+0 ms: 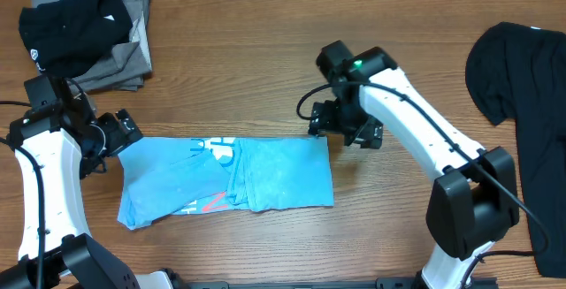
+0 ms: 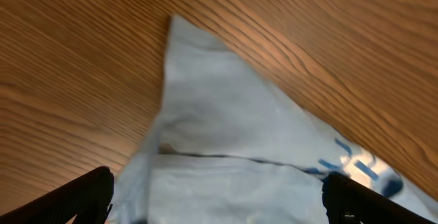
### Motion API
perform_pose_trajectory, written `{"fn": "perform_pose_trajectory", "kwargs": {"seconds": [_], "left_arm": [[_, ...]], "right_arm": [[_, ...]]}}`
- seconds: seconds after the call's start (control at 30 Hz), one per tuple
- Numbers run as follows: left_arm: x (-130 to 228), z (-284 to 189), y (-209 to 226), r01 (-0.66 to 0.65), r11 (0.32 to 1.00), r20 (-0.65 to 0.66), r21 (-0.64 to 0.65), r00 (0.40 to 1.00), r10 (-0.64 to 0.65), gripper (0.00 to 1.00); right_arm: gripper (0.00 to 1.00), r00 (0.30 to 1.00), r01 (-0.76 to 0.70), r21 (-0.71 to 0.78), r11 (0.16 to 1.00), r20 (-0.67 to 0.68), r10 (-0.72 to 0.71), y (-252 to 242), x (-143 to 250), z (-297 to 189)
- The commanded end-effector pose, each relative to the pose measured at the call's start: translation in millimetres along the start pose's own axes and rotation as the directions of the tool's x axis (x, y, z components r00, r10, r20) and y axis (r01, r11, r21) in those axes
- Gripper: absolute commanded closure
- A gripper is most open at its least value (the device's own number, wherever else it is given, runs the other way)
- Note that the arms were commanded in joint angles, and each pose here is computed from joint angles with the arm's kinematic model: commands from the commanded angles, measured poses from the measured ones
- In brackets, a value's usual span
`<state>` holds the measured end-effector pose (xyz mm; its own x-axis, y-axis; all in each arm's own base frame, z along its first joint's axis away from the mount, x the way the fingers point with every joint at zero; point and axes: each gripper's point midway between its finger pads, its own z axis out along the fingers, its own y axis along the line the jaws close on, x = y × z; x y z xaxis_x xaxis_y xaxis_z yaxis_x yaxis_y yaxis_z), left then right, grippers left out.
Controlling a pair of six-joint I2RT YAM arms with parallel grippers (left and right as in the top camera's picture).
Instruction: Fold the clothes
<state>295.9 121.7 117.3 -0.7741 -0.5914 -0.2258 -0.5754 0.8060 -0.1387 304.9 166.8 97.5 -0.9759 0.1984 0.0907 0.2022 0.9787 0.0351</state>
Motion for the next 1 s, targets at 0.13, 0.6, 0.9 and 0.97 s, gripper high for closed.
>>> {"fn": "perform_pose_trajectory", "kwargs": {"seconds": [0.13,0.6,0.9,0.97], "left_arm": [[0.9,6.0,22.9,0.039,0.996,-0.028,-0.078,0.999,-0.041,0.00],[38.8,34.3,27.7,-0.020,0.999,-0.194,0.046,0.981,0.028,0.01],[55.5,65.7,33.5,-0.020,0.999,-0.195,0.044,0.980,0.029,0.00],[55.4,72.5,34.1,-0.021,0.999,-0.189,0.046,0.982,0.029,0.00]], "right_arm": [[0.00,0.994,0.072,-0.057,0.996,0.082,-0.067,8.7,-11.8,-20.2],[0.00,0.992,0.078,-0.070,0.994,0.102,-0.071,12.4,-16.5,-20.7],[0.00,0.992,0.082,-0.069,0.994,0.101,-0.075,12.4,-16.1,-20.6],[0.00,0.993,0.081,-0.066,0.994,0.096,-0.075,11.5,-14.9,-20.4]]}}
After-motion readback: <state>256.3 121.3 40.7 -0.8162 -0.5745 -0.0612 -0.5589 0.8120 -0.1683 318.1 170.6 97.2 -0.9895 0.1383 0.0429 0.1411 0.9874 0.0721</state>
